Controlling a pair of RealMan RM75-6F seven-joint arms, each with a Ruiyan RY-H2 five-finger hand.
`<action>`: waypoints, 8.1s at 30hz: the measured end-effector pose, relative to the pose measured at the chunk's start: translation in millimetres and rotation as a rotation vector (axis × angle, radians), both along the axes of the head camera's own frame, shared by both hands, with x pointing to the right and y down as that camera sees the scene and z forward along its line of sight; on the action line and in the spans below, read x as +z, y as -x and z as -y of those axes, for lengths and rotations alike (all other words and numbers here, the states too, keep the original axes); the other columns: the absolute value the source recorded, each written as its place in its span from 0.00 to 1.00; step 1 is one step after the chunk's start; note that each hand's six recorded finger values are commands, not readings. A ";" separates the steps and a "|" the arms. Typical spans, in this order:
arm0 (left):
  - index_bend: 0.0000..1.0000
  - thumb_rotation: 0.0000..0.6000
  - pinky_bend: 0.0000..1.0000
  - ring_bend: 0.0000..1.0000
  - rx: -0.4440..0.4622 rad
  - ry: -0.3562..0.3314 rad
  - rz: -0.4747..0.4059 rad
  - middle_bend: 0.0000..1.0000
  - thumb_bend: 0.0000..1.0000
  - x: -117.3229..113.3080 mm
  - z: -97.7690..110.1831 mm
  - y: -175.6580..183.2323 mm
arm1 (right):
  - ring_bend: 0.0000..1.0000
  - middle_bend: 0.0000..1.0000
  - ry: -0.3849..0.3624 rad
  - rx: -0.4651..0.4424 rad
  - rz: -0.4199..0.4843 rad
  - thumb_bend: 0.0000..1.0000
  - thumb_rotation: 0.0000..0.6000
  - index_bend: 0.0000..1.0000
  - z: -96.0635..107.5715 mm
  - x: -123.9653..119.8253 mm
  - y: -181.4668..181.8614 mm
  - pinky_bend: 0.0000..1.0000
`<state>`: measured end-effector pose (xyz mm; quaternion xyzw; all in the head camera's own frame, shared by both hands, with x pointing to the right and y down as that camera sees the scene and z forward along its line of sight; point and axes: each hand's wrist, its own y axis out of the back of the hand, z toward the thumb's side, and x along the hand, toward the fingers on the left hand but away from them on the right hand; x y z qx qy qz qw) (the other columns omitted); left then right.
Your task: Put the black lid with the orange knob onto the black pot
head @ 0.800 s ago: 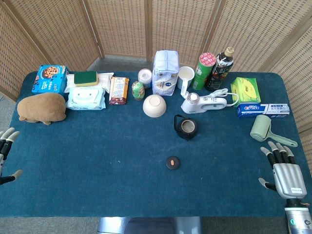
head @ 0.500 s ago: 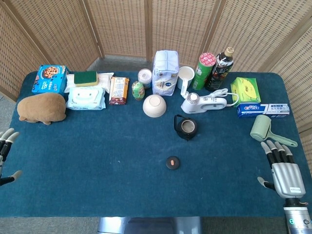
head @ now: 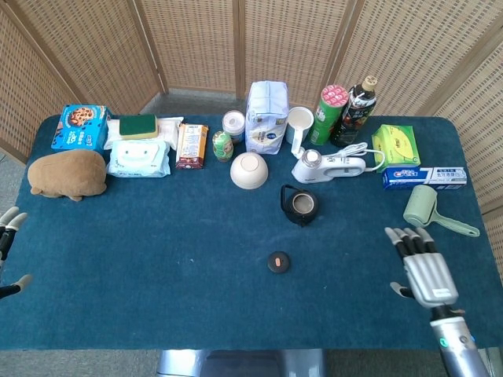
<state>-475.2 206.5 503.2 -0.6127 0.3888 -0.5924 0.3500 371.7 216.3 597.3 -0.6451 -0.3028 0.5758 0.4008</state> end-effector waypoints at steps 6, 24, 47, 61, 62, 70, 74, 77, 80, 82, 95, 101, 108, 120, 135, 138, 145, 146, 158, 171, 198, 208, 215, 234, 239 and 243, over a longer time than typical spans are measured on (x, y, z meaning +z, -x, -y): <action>0.00 1.00 0.11 0.00 -0.015 0.020 0.013 0.00 0.16 4.7 -0.6 2.5 | 0.37 0.33 0.036 -0.068 0.037 0.02 1.00 0.15 17.2 22.7 37.1 0.32; 0.00 1.00 0.11 0.00 -0.042 0.044 0.009 0.00 0.16 6.4 -1.4 9.1 | 0.63 0.57 0.215 -0.195 0.089 0.02 1.00 0.15 23.1 51.4 115.7 0.69; 0.00 1.00 0.11 0.00 -0.063 0.065 -0.013 0.00 0.16 3.6 -2.7 13.4 | 0.64 0.59 0.343 -0.225 0.087 0.04 1.00 0.16 18.8 77.6 183.4 0.70; 0.00 1.00 0.11 0.00 -0.071 0.071 -0.022 0.00 0.16 2.5 -2.8 14.9 | 0.65 0.59 0.307 -0.231 0.017 0.04 1.00 0.23 20.8 90.0 207.6 0.70; 0.00 1.00 0.11 0.00 -0.073 0.070 -0.024 0.00 0.16 2.0 -2.8 15.2 | 0.65 0.59 0.301 -0.230 0.011 0.04 1.00 0.24 21.5 90.3 208.1 0.70; 0.00 1.00 0.11 0.00 -0.075 0.071 -0.033 0.00 0.16 0.4 -2.8 16.1 | 0.65 0.61 0.283 -0.223 0.006 0.05 1.00 0.28 24.9 91.1 209.8 0.71; 0.00 1.00 0.11 0.00 -0.074 0.074 -0.036 0.00 0.16 0.6 -3.0 15.5 | 0.65 0.61 0.285 -0.223 0.011 0.07 1.00 0.29 23.7 92.2 212.1 0.71; 0.00 1.00 0.11 0.00 -0.076 0.074 -0.038 0.00 0.16 0.5 -3.0 15.5 | 0.65 0.61 0.287 -0.223 0.016 0.07 1.00 0.29 23.0 93.1 214.6 0.71; 0.00 1.00 0.11 0.00 -0.078 0.074 -0.042 0.00 0.16 0.3 -2.9 15.2 | 0.65 0.61 0.288 -0.219 0.018 0.08 1.00 0.29 22.5 94.8 217.3 0.71; 0.00 1.00 0.11 0.00 -0.077 0.075 -0.042 0.00 0.16 0.2 -3.1 15.2 | 0.65 0.61 0.290 -0.216 0.019 0.08 1.00 0.29 22.4 95.8 218.7 0.71; 0.00 1.00 0.11 0.00 -0.084 0.080 -0.046 0.00 0.16 -0.2 -2.9 16.9 | 0.65 0.61 0.270 -0.182 0.033 0.12 1.00 0.36 27.9 102.3 227.7 0.71; 0.00 1.00 0.11 0.00 -0.087 0.080 -0.048 0.00 0.16 -0.7 -2.9 17.5 | 0.66 0.61 0.281 -0.174 0.036 0.17 1.00 0.39 26.5 104.6 230.2 0.71; 0.00 1.00 0.11 0.00 -0.089 0.079 -0.050 0.00 0.16 -1.7 -3.3 18.1 | 0.66 0.62 0.288 -0.165 0.042 0.21 1.00 0.42 27.6 105.9 234.1 0.71; 0.00 1.00 0.11 0.00 -0.091 0.088 -0.049 0.00 0.16 -0.2 -3.2 18.6 | 0.66 0.62 0.251 -0.191 0.077 0.21 1.00 0.43 29.6 81.6 241.3 0.71; 0.00 1.00 0.11 0.00 -0.096 0.097 -0.051 0.00 0.16 -0.6 -4.5 18.8 | 0.66 0.62 0.143 -0.144 0.051 0.21 1.00 0.43 79.3 25.9 224.9 0.71; 0.00 1.00 0.11 0.00 -0.097 0.100 -0.050 0.00 0.16 0.1 -4.2 19.2 | 0.66 0.62 0.121 -0.101 0.025 0.21 1.00 0.43 100.9 19.0 215.5 0.71; 0.00 1.00 0.11 0.00 -0.092 0.106 -0.042 0.00 0.16 1.9 -4.8 16.2 | 0.66 0.62 0.126 -0.003 -0.041 0.21 1.00 0.43 139.9 19.2 191.3 0.71; 0.00 1.00 0.11 0.00 -0.091 0.109 -0.040 0.00 0.16 2.4 -5.0 15.5 | 0.66 0.62 0.130 0.016 -0.052 0.21 1.00 0.43 146.8 21.3 186.2 0.71; 0.00 1.00 0.11 0.00 -0.094 0.122 -0.021 0.00 0.16 5.9 -5.7 12.3 | 0.66 0.62 0.192 0.116 -0.074 0.21 1.00 0.44 191.9 47.4 172.5 0.71; 0.00 1.00 0.11 0.00 -0.107 0.117 -0.013 0.00 0.16 5.3 -5.3 14.7 | 0.66 0.62 0.244 0.109 -0.072 0.21 1.00 0.44 189.1 75.5 184.2 0.71; 0.00 1.00 0.11 0.00 -0.126 0.120 -0.012 0.00 0.16 5.8 -2.9 18.9 | 0.66 0.62 0.265 0.123 -0.067 0.21 1.00 0.44 191.5 94.4 188.6 0.71; 0.00 1.00 0.11 0.00 -0.134 0.118 -0.017 0.00 0.16 4.6 -2.5 20.9 | 0.66 0.62 0.280 0.129 -0.073 0.21 1.00 0.40 188.3 102.5 188.7 0.71; 0.00 1.00 0.11 0.00 -0.135 0.118 -0.020 0.00 0.16 4.1 -2.6 21.3 | 0.66 0.62 0.289 0.138 -0.079 0.21 1.00 0.34 188.0 101.4 185.4 0.71; 0.00 1.00 0.11 0.00 -0.135 0.120 -0.024 0.00 0.16 4.1 -2.4 22.0 | 0.61 0.56 0.257 0.107 -0.090 0.21 1.00 0.23 187.0 70.7 175.0 0.68; 0.00 1.00 0.11 0.00 -0.130 0.120 -0.028 0.00 0.16 4.1 -2.7 21.2 | 0.36 0.35 0.196 0.078 -0.096 0.17 1.00 0.23 184.7 43.9 155.7 0.44; 0.00 1.00 0.11 0.00 -0.121 0.120 -0.030 0.00 0.16 4.2 -3.1 19.6 | 0.15 0.17 0.137 0.050 -0.089 0.03 0.91 0.20 181.4 26.4 143.4 0.24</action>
